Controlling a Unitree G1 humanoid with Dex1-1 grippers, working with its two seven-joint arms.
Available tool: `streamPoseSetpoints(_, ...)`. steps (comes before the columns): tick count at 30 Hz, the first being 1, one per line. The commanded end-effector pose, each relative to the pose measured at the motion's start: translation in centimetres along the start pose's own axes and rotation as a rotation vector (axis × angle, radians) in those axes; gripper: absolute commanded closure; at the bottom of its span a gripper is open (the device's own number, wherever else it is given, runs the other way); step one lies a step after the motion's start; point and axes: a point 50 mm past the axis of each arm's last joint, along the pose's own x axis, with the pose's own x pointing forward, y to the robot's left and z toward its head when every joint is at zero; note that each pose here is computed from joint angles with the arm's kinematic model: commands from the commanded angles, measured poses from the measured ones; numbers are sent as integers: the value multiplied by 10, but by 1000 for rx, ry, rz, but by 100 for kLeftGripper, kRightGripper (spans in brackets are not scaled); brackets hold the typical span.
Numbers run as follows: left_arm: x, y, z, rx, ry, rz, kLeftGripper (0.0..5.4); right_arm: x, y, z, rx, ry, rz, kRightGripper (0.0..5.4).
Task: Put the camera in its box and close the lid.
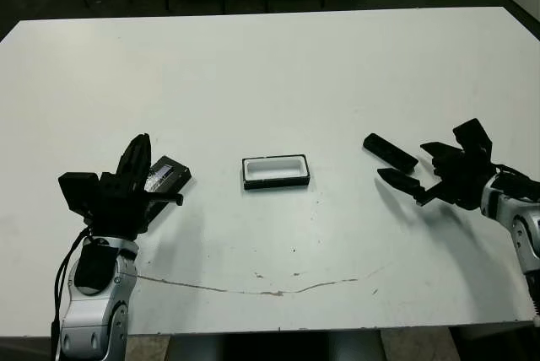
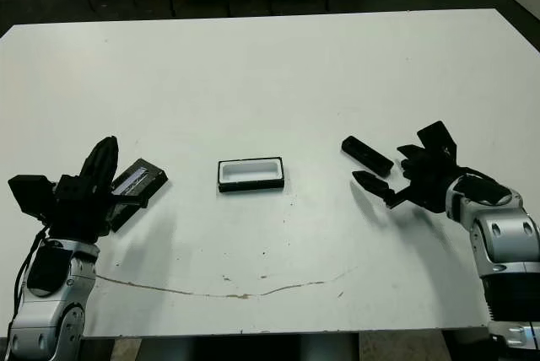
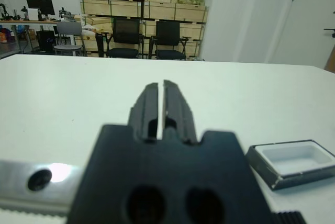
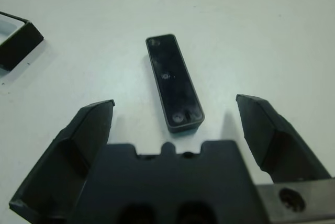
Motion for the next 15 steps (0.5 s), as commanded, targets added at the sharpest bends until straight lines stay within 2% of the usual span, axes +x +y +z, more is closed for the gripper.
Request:
streamPoseSetpoints(1,-2,4,-4,18,32,10,540,3,3,-12,-6,37,1,2)
streamPoseSetpoints(6,-2,5,-3,27,31,7,540,4,3,-13,-21,43,-10,2)
streamPoseSetpoints(13,-3,4,-3,21,29,7,540,6,2,-22,27,39,-18,1)
streamPoseSetpoints(15,-3,5,-3,22,28,5,540,7,2,-24,27,36,-12,24)
